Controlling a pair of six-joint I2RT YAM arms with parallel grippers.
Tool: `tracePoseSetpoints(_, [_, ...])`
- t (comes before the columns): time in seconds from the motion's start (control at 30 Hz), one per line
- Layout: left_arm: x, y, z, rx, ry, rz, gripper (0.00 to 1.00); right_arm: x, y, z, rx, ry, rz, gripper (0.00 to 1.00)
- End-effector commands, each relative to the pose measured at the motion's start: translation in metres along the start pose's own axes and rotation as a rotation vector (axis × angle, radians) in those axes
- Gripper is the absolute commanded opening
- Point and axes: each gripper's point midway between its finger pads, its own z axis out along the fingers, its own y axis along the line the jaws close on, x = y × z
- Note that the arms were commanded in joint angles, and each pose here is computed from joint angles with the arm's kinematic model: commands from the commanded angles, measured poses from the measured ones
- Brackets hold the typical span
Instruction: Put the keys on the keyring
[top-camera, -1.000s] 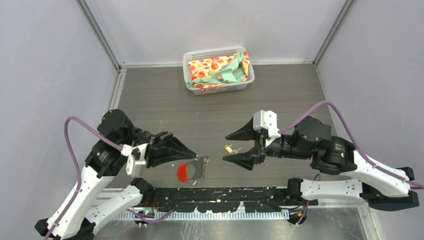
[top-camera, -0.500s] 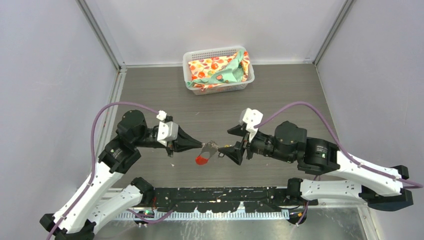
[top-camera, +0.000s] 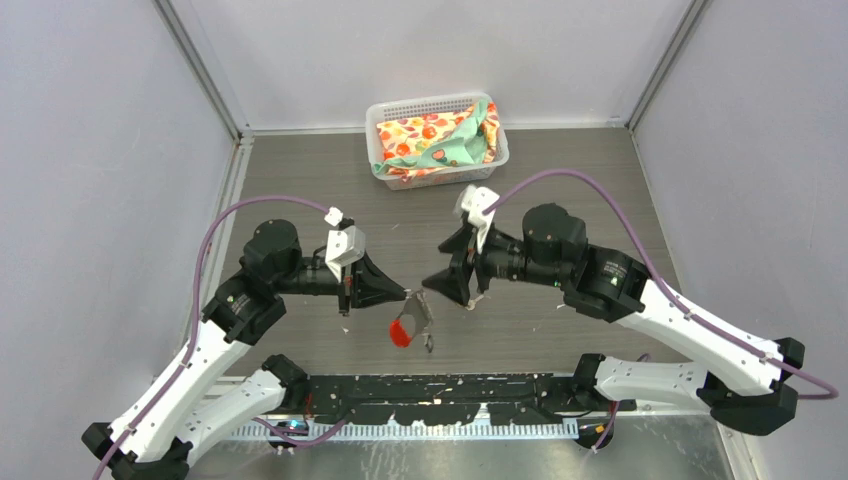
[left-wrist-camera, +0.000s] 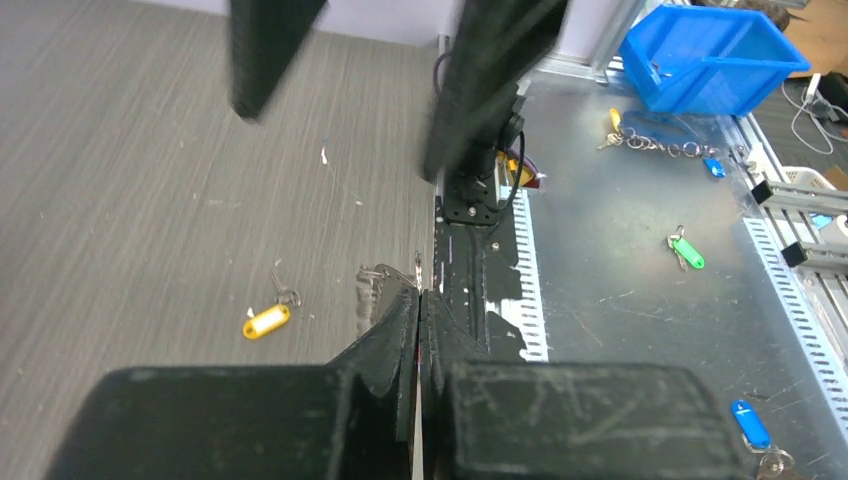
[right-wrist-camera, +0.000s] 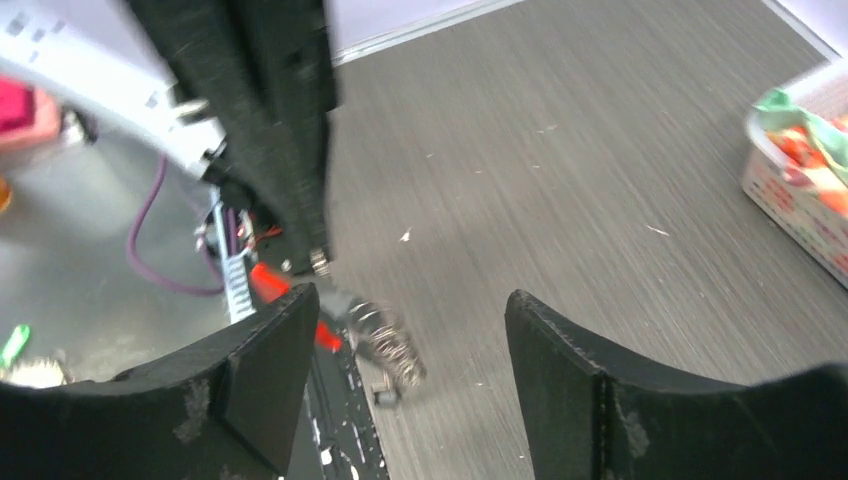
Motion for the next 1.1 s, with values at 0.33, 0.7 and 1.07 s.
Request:
tracePoseSetpoints(0.33, [0.037, 0.025, -0.008, -0.095, 0.074, -0.12, 0.0, 0.145, -0.154, -0.013, 0.657, 0.182, 0.469, 0.79])
tracePoseSetpoints(0.7, [0.04, 0.02, -0.013, -0.087, 0.084, -0.093, 0.0, 0.256, -0.136, 0.023, 0.537, 0.284, 0.575, 0.61])
tracePoseSetpoints(1.07, [0.035, 0.017, -0.015, -0.099, 0.073, -0.087, 0.0, 0.293, -0.139, 0.046, 0.516, 0.33, 0.608, 0.46])
